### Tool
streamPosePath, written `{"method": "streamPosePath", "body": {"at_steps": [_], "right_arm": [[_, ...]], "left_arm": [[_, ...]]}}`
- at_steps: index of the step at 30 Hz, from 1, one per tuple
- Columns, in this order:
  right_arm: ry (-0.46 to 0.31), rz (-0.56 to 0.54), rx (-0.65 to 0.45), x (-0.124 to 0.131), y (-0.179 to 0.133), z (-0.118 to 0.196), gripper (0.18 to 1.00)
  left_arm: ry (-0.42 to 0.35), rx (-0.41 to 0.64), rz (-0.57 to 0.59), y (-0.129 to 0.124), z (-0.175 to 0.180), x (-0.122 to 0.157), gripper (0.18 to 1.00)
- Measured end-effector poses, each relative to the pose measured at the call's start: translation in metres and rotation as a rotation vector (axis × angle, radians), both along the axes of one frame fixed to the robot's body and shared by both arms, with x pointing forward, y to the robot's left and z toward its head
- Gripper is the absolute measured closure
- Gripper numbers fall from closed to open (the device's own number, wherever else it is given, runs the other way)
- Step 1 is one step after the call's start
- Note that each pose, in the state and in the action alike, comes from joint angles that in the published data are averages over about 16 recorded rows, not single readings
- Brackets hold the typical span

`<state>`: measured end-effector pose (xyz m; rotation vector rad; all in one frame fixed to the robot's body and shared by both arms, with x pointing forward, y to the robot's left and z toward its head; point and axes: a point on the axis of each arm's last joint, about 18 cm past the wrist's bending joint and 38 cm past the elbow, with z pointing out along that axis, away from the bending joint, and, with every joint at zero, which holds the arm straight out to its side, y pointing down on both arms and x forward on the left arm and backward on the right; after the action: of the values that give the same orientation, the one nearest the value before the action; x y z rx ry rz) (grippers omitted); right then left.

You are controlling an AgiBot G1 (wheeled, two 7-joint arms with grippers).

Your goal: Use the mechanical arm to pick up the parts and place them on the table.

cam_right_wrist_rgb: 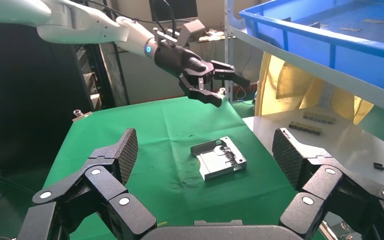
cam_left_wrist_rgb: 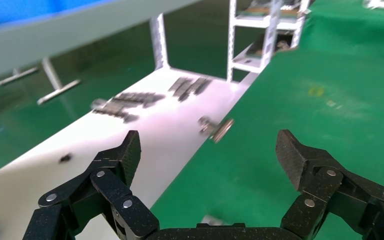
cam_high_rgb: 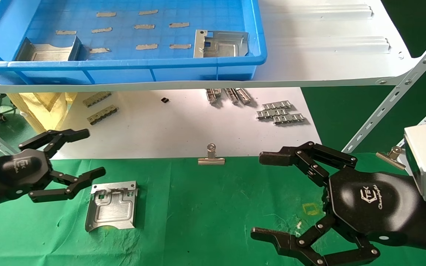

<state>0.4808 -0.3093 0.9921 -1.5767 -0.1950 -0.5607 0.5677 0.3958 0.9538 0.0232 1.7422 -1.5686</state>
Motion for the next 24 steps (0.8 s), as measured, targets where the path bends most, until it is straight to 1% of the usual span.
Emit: {"method": "streamPosePath", "body": {"at_steps": [9,24], "right_arm": [[0.000,0.000,0.000,0.000,0.000,0.000,0.178],[0.000,0.000,0.000,0.000,0.000,0.000,0.178]], "left_arm": [[0.021,-0.016,-0.079,-0.021,0.008,-0.011,0.189],[0.053,-0.020,-0.195,-0.051,0.021,-0.035,0.184]]}}
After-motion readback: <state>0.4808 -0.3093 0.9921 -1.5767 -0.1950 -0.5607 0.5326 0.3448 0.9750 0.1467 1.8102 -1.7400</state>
